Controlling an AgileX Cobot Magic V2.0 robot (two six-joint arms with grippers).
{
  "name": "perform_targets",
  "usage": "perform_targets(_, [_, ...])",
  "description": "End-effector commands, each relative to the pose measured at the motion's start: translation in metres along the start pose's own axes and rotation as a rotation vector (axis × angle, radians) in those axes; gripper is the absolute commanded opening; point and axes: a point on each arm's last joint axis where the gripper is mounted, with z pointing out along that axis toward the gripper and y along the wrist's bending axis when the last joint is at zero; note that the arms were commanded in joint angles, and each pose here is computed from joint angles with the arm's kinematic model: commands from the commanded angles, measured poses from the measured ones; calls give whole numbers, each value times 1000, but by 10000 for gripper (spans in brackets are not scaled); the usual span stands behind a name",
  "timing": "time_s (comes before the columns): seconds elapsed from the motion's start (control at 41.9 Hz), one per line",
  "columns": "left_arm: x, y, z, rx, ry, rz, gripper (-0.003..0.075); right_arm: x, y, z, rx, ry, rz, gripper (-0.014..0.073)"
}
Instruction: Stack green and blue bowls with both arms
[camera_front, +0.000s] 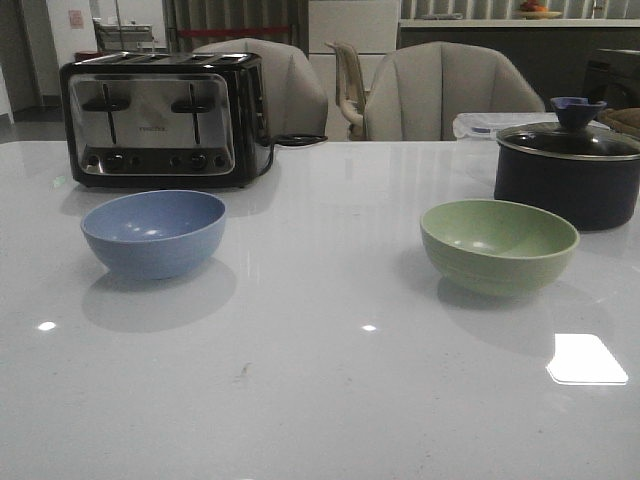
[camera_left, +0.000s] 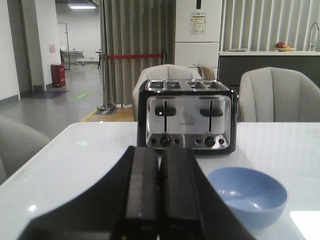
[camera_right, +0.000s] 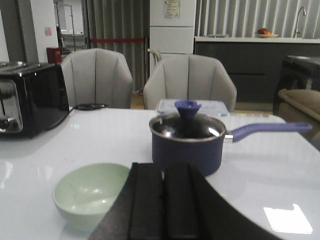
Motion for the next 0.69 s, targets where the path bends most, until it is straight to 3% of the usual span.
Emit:
perform_targets(0.0, [-51, 0, -8, -1, -182, -15, 104, -49, 1, -10, -1, -164, -16, 44])
perform_targets(0.143, [-102, -2, -12, 12, -185, -14, 104, -86, 2, -10, 6, -115, -18, 44])
perform_targets(0.358, [-153, -5, 8, 28, -53, -12, 104, -121, 3, 12, 16, 48, -16, 44])
perform_targets(0.478, [-155, -6, 26, 38, 91, -15, 104, -123, 3, 30, 22, 158, -16, 44])
perform_targets(0.669, [-130, -6, 55, 42, 309, -17, 104, -100, 1, 58, 30, 377, -17, 44])
